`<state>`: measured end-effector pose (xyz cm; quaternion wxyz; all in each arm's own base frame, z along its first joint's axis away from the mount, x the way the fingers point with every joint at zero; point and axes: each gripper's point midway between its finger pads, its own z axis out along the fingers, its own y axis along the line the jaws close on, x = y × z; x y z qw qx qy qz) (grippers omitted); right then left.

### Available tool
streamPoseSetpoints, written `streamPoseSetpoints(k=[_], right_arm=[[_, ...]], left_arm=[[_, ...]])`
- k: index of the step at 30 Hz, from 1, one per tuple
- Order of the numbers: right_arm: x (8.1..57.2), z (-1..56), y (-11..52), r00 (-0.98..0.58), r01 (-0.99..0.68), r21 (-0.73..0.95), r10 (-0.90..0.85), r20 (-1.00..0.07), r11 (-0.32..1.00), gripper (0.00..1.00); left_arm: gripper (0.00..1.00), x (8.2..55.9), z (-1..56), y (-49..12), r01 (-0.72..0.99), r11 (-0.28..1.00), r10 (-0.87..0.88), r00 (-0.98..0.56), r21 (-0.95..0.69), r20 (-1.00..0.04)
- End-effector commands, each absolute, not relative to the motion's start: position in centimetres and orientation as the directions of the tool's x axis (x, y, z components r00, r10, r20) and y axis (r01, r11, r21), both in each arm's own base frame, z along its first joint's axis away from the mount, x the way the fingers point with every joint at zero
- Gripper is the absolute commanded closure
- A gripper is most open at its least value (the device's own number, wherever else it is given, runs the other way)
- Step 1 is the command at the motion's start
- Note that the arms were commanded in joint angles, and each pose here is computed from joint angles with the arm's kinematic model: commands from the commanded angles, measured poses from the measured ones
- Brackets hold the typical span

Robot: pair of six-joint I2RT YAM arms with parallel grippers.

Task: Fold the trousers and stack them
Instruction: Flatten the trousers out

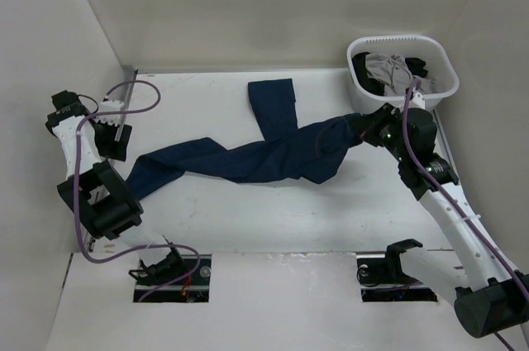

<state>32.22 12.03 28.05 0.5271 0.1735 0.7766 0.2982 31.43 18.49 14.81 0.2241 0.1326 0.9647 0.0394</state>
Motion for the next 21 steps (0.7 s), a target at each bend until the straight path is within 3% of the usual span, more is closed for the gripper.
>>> streamPoseSetpoints(k=[1,6,10,12,16,18,21], right_arm=[[33.1,31.3,11.2,-0.282,-0.104,0.648,0.602,-0.747,0.755,1.0],[33.1,31.5,10.5,-0.271,-0.099,0.646,0.605,-0.749,0.757,1.0],[33.2,30.9,10.2,-0.27,-0.076,0.636,0.598,-0.755,0.768,1.0],[33.2,31.0,10.2,-0.266,-0.076,0.635,0.598,-0.756,0.769,1.0],[33.1,31.4,10.2,-0.258,-0.085,0.633,0.597,-0.759,0.769,1.0],[32.8,31.8,9.7,-0.242,-0.084,0.631,0.599,-0.764,0.771,1.0],[32.1,32.2,6.3,-0.18,-0.011,0.601,0.589,-0.788,0.799,1.0]], left_arm=[[0.25,29.6,13.9,17.3,0.269,0.962,0.268,-0.875,0.055,-0.402],[0.29,24.6,8.6,17.0,0.349,0.937,0.338,-0.921,-0.022,-0.195],[0.28,24.9,7.4,19.3,0.288,0.957,0.287,-0.945,0.016,-0.154],[0.3,24.5,6.7,20.1,0.276,0.961,0.276,-0.957,0.023,-0.084],[0.33,26.0,6.1,20.5,0.443,0.886,0.439,-0.897,0.14,0.056],[0.29,28.4,6.1,20.6,0.524,0.815,0.526,-0.848,0.249,0.066],[0.27,30.6,5.9,18.9,0.589,0.763,0.599,-0.799,0.267,0.05]])
